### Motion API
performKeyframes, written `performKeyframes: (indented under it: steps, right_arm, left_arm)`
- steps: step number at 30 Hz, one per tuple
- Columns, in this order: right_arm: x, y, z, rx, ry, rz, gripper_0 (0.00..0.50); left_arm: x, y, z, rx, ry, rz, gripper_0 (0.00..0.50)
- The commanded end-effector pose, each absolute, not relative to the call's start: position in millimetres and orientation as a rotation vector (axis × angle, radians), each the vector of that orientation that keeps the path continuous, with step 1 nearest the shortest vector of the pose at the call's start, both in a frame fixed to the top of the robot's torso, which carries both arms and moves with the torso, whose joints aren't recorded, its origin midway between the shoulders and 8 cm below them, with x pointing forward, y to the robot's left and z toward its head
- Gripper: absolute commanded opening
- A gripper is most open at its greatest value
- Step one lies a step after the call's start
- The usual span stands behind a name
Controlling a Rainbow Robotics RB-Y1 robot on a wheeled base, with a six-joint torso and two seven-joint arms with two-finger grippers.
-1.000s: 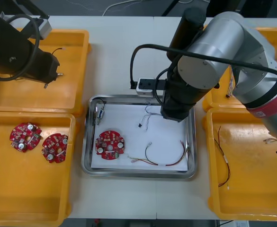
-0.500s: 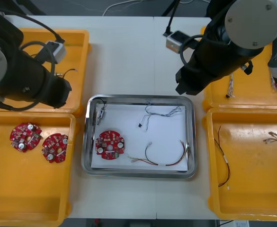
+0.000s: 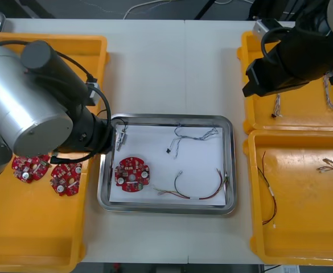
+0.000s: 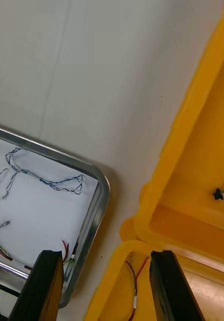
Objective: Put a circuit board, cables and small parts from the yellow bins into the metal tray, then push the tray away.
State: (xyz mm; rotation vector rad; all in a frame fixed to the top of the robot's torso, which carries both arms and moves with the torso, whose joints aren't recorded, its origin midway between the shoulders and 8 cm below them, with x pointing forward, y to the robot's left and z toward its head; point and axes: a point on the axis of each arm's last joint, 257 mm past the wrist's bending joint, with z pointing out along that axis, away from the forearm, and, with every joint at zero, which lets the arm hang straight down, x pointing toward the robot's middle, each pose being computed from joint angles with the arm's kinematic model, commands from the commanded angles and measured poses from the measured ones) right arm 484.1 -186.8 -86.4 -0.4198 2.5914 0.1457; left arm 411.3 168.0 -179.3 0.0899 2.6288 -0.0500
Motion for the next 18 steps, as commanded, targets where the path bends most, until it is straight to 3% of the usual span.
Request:
performKeyframes:
  steps: [1, 18]
  right_arm:
    - [484, -235, -72, -0.296, 2.57, 0.109, 0.5]
    - [463, -330, -80, -0.04, 2.594, 0.065, 0.5]
  left_arm:
    - [404, 143, -192, 0.091, 2.628, -0.06, 0.0]
    - [439, 100, -217, 0.045, 2.604, -0.088, 0.0]
